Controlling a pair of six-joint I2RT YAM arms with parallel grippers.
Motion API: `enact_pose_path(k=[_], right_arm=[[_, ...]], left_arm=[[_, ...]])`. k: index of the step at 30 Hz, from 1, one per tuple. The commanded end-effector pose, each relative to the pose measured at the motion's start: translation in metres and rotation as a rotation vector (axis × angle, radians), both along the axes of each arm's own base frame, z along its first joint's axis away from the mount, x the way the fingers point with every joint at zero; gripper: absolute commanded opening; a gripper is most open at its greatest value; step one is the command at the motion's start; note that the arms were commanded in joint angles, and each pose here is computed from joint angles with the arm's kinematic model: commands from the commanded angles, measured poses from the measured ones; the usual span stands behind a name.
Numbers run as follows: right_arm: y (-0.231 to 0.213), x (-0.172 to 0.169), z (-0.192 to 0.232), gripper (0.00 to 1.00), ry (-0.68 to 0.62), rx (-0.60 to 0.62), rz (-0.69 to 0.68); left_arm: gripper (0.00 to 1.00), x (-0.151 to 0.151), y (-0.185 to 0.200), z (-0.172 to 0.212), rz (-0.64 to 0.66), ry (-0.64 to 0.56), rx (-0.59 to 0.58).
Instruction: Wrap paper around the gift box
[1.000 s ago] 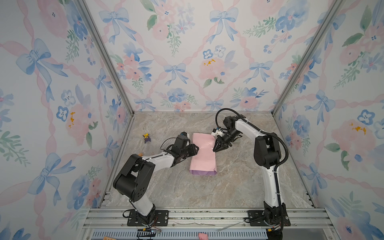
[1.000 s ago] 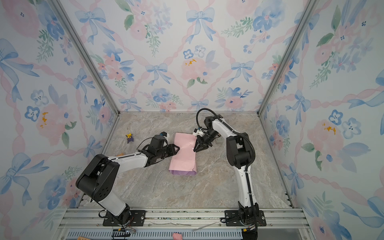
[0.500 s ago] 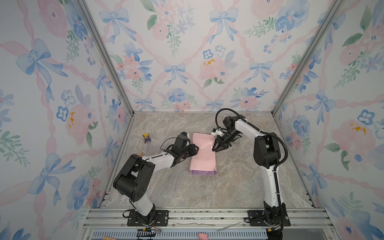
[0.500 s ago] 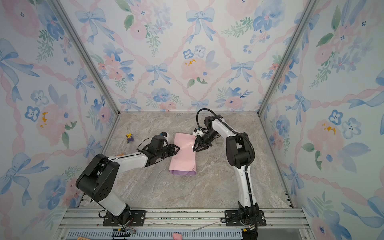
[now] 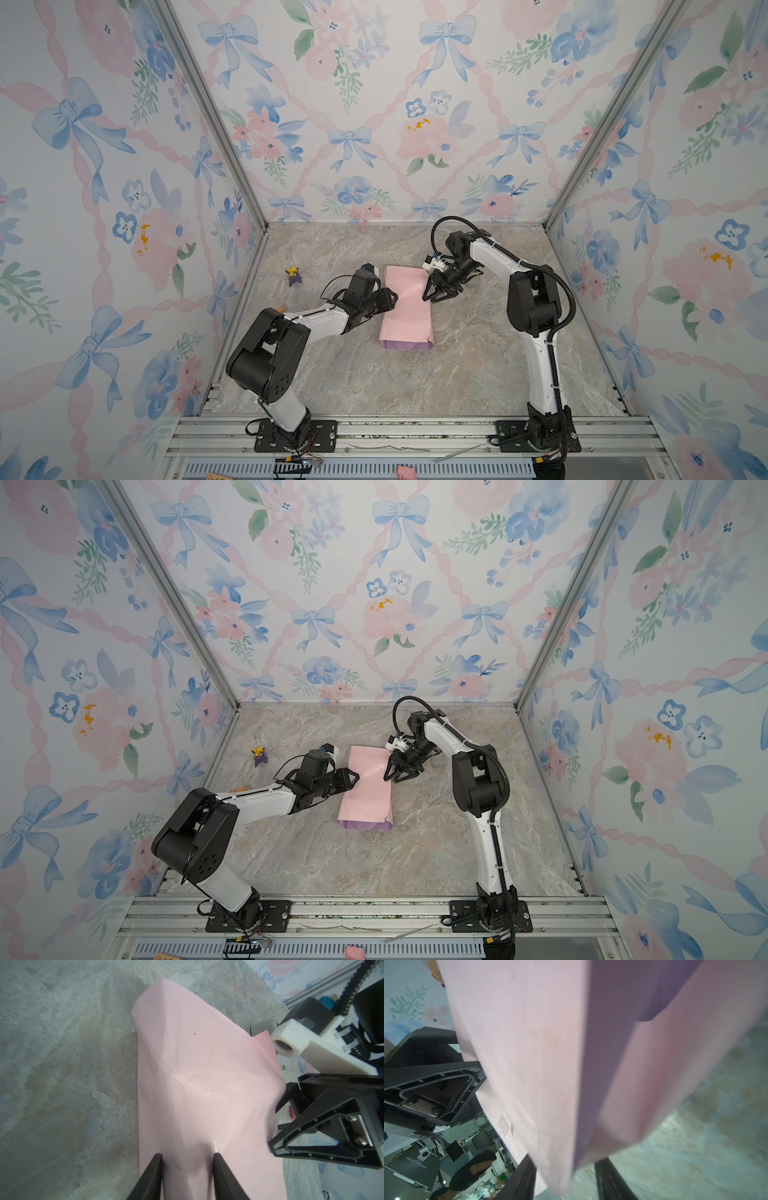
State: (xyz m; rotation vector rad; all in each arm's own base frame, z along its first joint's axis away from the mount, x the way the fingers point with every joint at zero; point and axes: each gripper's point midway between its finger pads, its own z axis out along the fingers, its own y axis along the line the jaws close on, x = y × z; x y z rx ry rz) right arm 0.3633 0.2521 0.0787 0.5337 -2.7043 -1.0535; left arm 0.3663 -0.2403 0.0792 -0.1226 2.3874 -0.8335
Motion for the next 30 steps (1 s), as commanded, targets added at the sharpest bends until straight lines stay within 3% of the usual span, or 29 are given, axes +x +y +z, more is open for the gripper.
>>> enact_pose_path(k=[1,19,21,26,30], right_arm=[[-0.009,0.003,-0.002,0.50,-0.003,-0.019,-0.021],[-0.035,-0.002,0.041,0.57,-0.101,-0.067,-0.064],[-0.036,-0.001,0.049,0.54,-0.127,-0.069,-0.076],[-0.022,0.002,0.064,0.31,-0.209,-0.068,-0.083],[0.001,0.001,0.062,0.22,-0.244,-0.051,-0.055]], left_arm=[[0.40,-0.022,0.015,-0.035,-0.010,0.098,0.119],[0.40,-0.023,0.013,-0.035,-0.016,0.099,0.120],[0.39,-0.022,0.013,-0.035,-0.016,0.098,0.120],[0.39,-0.023,0.014,-0.036,-0.011,0.100,0.121],[0.39,-0.023,0.013,-0.036,-0.013,0.102,0.122]])
